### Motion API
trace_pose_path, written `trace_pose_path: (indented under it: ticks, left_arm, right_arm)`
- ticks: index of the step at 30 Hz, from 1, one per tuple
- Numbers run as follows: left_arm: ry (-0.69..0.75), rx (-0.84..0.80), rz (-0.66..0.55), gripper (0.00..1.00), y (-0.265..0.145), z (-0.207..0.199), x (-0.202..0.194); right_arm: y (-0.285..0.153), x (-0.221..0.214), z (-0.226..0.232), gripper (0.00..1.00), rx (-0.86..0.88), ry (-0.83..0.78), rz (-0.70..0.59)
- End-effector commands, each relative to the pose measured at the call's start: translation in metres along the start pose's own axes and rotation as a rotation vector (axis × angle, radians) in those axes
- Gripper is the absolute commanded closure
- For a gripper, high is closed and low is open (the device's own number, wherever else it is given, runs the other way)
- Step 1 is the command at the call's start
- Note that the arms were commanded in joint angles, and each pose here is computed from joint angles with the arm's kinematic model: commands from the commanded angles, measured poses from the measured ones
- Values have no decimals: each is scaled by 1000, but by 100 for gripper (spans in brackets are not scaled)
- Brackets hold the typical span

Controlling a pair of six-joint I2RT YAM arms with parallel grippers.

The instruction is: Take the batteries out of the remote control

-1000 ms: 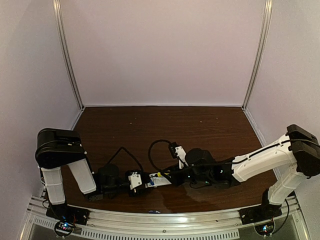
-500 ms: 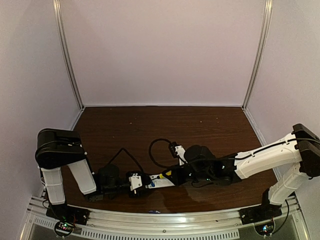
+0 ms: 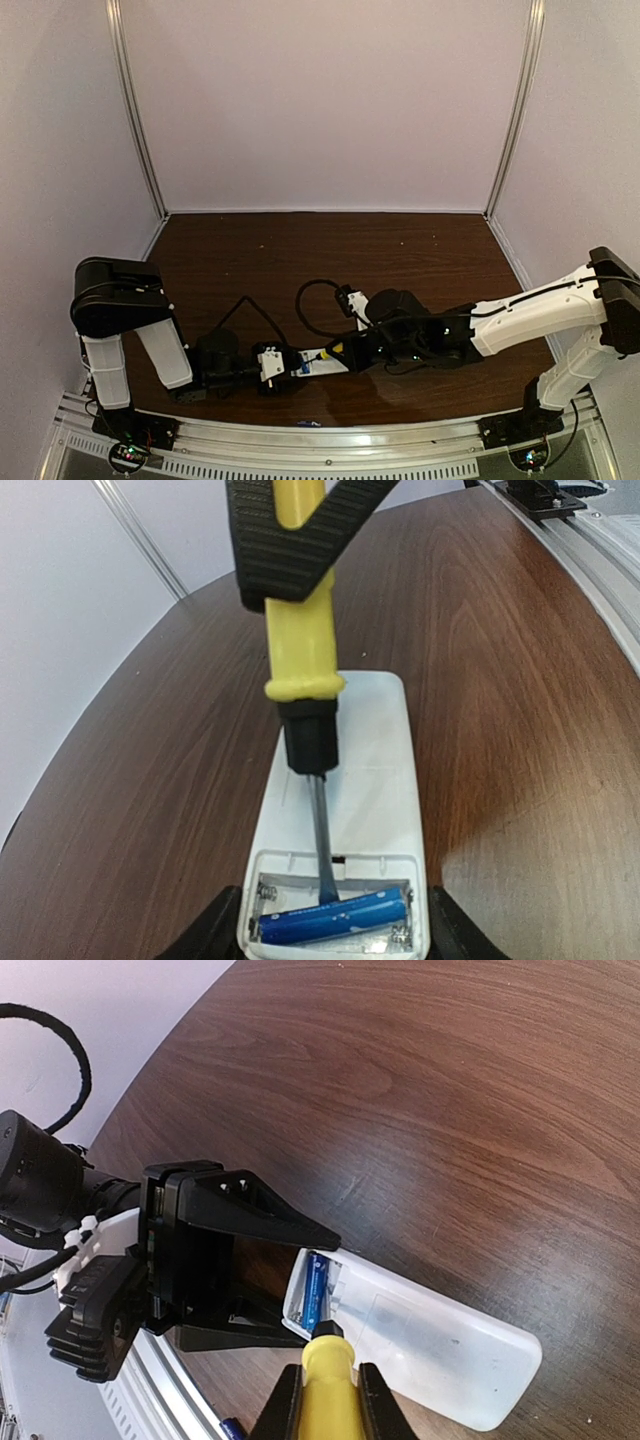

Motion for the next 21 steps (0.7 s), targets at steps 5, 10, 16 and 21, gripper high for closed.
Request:
trace_pose_path:
  ticks: [5, 10, 16, 21]
  left_arm:
    - [83, 124, -291, 100, -8, 17, 44]
    - [82, 123, -292, 100, -8, 17, 44]
    - [82, 122, -293, 100, -8, 17, 44]
    - [82, 122, -292, 100, -8, 17, 44]
  right_arm:
    - [8, -19, 1, 100, -19, -57, 91]
    - [10, -17, 2, 100, -42, -59, 62]
    - [12, -10, -2, 100, -191, -76, 42]
    - [11, -9, -8, 100, -293, -72, 43]
Point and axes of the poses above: each gripper's point midway between its finger pads, its own y axis out along the fingers, its own z axis along the line the jaws close on, x = y × z, the point moved 9 cm from there along -y, back along the fingers, and after that the axes turned 3 degrees about -y, right-handed, at the moved point
